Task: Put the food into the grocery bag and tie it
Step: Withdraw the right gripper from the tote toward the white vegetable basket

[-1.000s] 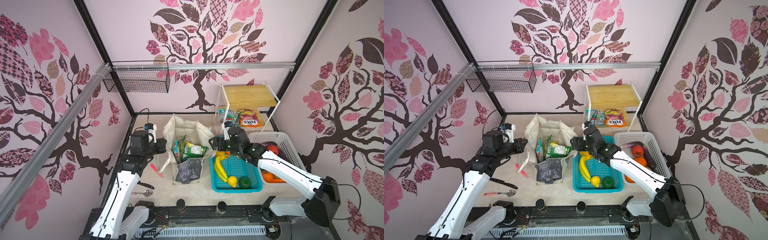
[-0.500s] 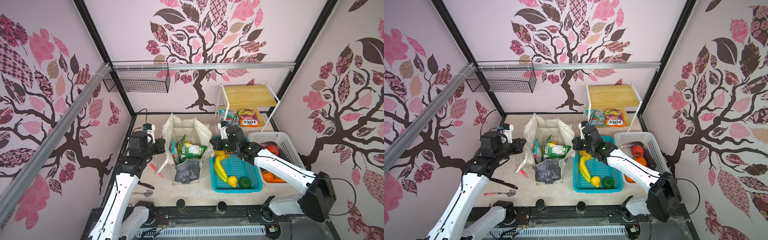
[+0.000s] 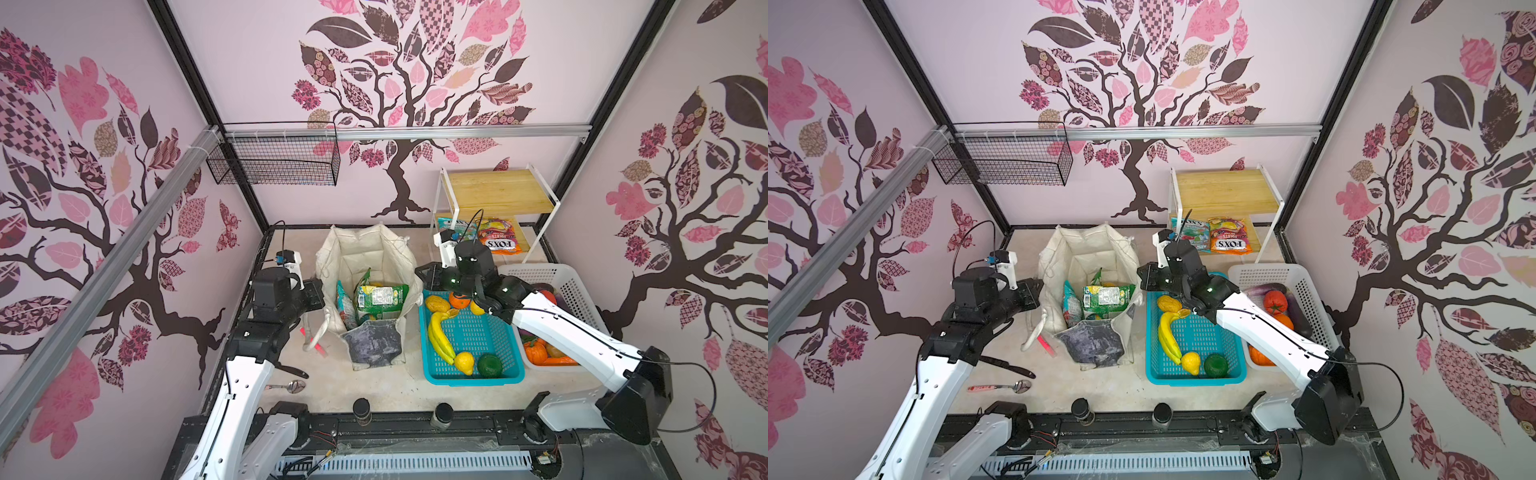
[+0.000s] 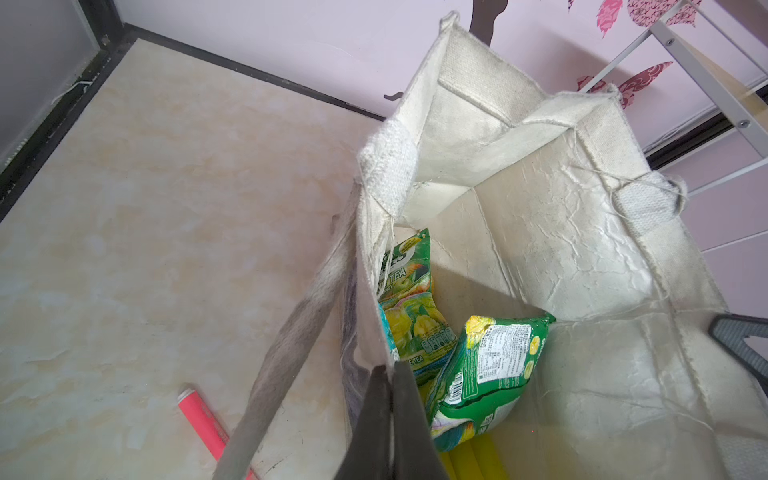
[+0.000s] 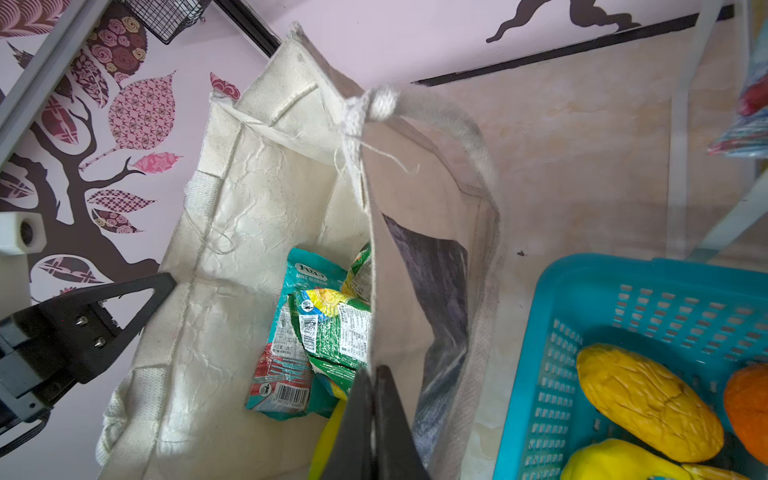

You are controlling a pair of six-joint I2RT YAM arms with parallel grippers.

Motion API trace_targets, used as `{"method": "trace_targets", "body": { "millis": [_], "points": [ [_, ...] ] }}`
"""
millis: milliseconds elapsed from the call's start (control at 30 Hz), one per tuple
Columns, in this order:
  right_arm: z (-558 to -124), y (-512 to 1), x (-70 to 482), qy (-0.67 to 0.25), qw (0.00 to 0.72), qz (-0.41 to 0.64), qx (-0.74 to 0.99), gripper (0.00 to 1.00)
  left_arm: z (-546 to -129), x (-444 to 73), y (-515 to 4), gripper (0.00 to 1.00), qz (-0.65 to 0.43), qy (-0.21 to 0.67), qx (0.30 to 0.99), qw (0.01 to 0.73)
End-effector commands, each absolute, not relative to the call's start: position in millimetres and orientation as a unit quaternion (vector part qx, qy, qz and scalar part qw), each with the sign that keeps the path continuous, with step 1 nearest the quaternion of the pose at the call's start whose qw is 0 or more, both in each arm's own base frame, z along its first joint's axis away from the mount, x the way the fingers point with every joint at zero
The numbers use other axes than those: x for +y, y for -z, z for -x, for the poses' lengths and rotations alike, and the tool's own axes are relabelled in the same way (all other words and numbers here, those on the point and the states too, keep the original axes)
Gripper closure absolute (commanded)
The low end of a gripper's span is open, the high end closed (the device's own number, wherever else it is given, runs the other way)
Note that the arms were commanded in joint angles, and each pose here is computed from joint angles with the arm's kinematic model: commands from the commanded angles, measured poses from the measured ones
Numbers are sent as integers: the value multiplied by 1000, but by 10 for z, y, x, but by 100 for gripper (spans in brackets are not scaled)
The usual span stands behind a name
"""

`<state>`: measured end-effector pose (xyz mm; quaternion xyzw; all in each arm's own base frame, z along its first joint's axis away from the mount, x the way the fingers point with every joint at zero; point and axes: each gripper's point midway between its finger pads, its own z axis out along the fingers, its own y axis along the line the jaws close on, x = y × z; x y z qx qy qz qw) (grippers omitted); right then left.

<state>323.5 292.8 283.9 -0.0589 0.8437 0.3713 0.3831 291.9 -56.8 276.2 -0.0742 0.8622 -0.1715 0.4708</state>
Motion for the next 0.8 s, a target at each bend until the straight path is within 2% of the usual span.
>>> {"method": "trace_targets", "body": {
  "millis": [0,233,467,767],
  "points": [
    [-3208,-3203,2835,-376,423,59,822,100,-2929,-460,-2842,100,88,154,849,498],
    [-3239,-3107,2820,-363,412,64,834,100,-2979,-576,-2752,100,74,178,858,476],
    [-3239,-2742,2885,-357,373,62,854,100,-3024,-701,-2624,100,57,201,871,444],
    [-3189,-2855,2753,-341,393,62,852,29,-3005,-680,-2677,100,60,200,865,457]
  ]
}}
